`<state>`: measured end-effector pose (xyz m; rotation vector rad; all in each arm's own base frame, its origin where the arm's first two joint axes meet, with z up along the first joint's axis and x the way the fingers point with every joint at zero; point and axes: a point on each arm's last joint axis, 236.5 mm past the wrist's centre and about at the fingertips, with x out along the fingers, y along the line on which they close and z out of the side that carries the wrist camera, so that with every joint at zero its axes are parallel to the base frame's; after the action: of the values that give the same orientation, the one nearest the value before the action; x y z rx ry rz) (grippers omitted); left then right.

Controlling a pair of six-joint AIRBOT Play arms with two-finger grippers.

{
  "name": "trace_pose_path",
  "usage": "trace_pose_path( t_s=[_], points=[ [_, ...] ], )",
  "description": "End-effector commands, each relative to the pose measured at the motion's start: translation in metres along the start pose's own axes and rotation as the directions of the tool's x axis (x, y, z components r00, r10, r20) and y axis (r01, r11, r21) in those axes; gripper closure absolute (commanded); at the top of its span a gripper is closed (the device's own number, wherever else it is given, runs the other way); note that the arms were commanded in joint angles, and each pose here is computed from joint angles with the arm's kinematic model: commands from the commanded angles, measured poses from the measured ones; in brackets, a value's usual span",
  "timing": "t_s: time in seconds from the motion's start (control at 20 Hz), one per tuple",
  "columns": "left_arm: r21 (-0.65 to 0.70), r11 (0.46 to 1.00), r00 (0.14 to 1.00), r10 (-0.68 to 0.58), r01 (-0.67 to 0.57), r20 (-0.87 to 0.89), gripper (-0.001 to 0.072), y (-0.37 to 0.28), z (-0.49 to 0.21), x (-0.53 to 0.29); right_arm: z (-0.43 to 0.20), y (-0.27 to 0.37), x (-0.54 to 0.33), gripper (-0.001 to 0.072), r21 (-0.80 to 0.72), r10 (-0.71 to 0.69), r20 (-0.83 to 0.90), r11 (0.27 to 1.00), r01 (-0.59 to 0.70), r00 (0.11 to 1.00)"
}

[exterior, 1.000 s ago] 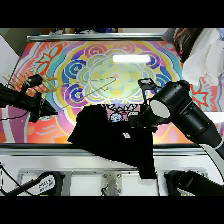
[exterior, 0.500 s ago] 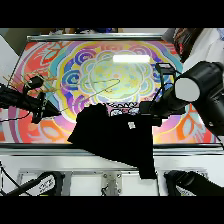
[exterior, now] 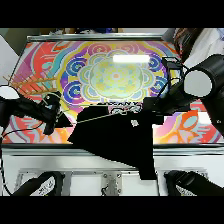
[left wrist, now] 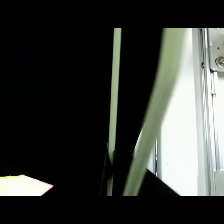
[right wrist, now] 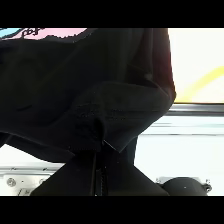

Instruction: Fold the clothes and pants, and hang the long-sleeved shirts on hangers.

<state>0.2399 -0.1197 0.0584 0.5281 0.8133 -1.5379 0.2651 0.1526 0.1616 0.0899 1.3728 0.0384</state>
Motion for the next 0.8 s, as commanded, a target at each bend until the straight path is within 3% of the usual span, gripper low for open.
trace_pose_path(
  t_s=[0.0,0.35,0.75],
  points=[
    [0.040,0.999,1.000,-0.026,0.026,-0.002,0.0690,-0.011,0.002,0.027,-0.001,0.001,-0.001,0.0694,-0.001,0.007,-0.002,1.000,-0.007,1.000],
    [0.063,0.994,0.996,-0.082,0.084,-0.031,0.0691,0.000,0.021,0.038,-0.002,0.003,-0.001,0.0694,-0.003,0.013,-0.006,1.000,-0.013,1.000],
    [-0.007,0.997,0.996,-0.081,0.081,-0.029,0.0691,0.026,0.021,0.045,-0.003,0.004,-0.001,0.0694,-0.005,0.019,-0.011,1.000,-0.019,1.000]
  ],
)
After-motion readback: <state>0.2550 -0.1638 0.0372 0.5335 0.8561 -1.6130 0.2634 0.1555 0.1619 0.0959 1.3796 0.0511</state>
